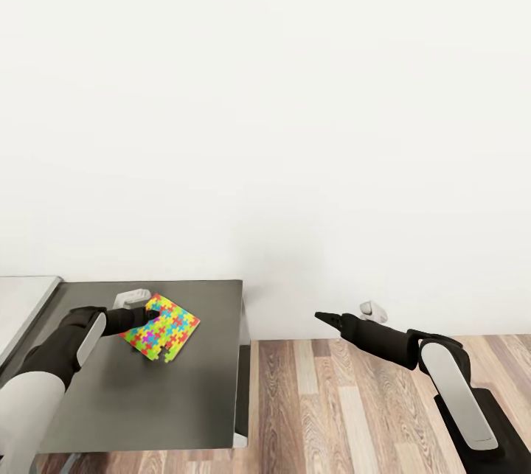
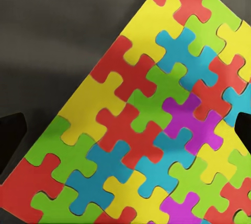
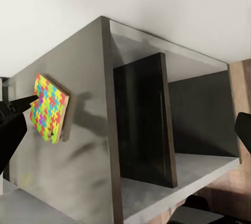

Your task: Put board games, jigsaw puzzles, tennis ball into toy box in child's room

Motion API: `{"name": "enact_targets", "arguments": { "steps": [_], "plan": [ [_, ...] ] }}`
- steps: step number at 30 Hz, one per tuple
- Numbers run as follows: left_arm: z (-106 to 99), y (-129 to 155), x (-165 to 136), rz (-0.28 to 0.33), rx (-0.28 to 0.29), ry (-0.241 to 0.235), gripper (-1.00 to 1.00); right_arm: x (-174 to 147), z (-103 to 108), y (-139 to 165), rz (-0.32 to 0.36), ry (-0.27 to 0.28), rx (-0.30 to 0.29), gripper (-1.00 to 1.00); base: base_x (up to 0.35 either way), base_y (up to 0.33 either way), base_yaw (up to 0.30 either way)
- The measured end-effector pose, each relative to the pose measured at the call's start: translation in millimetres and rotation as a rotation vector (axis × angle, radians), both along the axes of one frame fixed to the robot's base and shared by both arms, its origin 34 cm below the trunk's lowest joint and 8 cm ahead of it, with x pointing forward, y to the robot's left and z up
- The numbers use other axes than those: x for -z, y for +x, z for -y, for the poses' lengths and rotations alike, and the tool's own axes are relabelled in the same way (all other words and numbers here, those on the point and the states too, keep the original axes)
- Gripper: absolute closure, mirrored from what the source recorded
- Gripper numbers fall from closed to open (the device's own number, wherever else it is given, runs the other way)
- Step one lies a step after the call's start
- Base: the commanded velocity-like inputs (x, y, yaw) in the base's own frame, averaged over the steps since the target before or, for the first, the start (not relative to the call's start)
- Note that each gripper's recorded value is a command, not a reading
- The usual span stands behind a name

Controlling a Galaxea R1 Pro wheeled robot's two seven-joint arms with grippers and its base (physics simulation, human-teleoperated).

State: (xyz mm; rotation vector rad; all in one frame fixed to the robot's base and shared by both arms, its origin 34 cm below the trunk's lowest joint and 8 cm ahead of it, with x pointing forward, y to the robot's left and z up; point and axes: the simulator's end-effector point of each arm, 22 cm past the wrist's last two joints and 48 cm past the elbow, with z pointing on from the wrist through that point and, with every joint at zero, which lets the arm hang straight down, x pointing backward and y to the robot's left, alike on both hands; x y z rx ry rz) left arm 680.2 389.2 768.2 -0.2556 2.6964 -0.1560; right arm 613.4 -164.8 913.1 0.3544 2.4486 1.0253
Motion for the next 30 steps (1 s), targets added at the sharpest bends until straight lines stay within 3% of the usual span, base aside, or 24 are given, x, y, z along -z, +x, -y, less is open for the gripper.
{"name": "enact_targets", "arguments": {
  "steps": [30],
  "plan": [
    [0.9, -0.1, 0.3, -0.001, -0.001, -0.002, -1.0, 0.0, -0.2, 0.0, 0.0, 0.0, 0.0, -1.0, -0.021, -0.129, 0.0]
  ]
}}
